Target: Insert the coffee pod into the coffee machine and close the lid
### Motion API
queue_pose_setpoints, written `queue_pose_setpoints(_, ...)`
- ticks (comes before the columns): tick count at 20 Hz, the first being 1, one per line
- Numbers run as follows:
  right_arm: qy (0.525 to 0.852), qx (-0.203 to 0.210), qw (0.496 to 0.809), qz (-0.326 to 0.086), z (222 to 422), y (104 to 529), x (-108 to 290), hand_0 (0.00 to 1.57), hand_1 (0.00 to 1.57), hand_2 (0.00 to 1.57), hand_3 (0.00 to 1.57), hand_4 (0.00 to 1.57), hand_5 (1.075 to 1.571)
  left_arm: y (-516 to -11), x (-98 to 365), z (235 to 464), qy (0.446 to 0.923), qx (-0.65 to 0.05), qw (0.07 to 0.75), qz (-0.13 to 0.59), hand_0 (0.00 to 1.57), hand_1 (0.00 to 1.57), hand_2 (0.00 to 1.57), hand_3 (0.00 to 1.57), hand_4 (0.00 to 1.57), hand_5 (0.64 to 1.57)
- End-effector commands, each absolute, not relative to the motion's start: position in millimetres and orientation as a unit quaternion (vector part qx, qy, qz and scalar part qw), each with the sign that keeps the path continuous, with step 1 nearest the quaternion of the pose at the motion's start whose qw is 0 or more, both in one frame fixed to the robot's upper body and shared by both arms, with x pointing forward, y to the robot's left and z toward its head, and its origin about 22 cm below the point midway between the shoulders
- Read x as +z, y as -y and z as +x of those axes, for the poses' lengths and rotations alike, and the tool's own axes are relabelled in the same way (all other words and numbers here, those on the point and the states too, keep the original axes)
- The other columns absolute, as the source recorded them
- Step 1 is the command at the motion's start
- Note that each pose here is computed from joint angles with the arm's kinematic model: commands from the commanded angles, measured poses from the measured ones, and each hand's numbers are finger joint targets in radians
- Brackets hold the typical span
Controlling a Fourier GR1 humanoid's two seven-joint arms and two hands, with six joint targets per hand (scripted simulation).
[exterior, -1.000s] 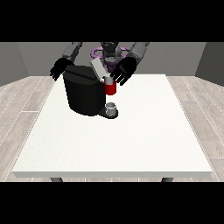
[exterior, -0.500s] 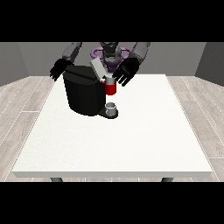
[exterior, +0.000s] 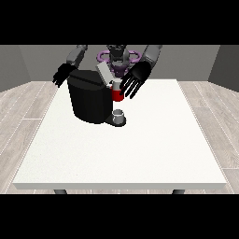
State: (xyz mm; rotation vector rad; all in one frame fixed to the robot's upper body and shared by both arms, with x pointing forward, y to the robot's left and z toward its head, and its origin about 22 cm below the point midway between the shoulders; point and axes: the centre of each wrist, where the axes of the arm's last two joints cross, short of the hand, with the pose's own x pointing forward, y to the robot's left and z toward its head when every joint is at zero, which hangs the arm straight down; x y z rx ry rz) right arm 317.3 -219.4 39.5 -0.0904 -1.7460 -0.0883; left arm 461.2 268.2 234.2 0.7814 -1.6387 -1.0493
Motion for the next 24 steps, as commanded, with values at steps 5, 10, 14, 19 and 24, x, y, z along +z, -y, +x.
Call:
queue_pose_setpoints(5,0.743,-0.029,0.668,-0.037,302,202,13,0.00,0.00,0.00,0.00,0.38,1.571,-258,218,462,0.657,-0.457,0.519,0.299,0.00,0.00,0.00,0.00,0.00,1.571)
queue_pose_setpoints(10,0.735,-0.054,0.674,-0.050,307,232,12,0.00,0.00,0.00,0.00,0.36,1.571,-259,206,459,0.659,-0.459,0.513,0.304,0.00,0.00,0.00,0.00,0.00,1.571)
queue_pose_setpoints(14,0.741,-0.064,0.667,-0.047,310,248,7,0.00,0.00,0.00,0.00,0.38,1.571,-239,205,459,0.658,-0.463,0.517,0.293,0.00,0.00,0.00,0.00,0.00,1.571)
queue_pose_setpoints(19,0.701,-0.084,0.704,-0.072,280,239,-18,0.00,0.00,0.00,0.00,0.43,1.571,-248,146,452,0.673,-0.377,0.605,0.195,0.00,0.00,0.00,0.00,0.00,1.571)
queue_pose_setpoints(24,0.694,-0.092,0.711,-0.070,264,249,-32,0.00,0.00,0.00,0.00,0.45,1.571,-252,93,439,0.712,-0.236,0.657,0.073,0.00,0.00,0.00,0.00,0.26,1.571)
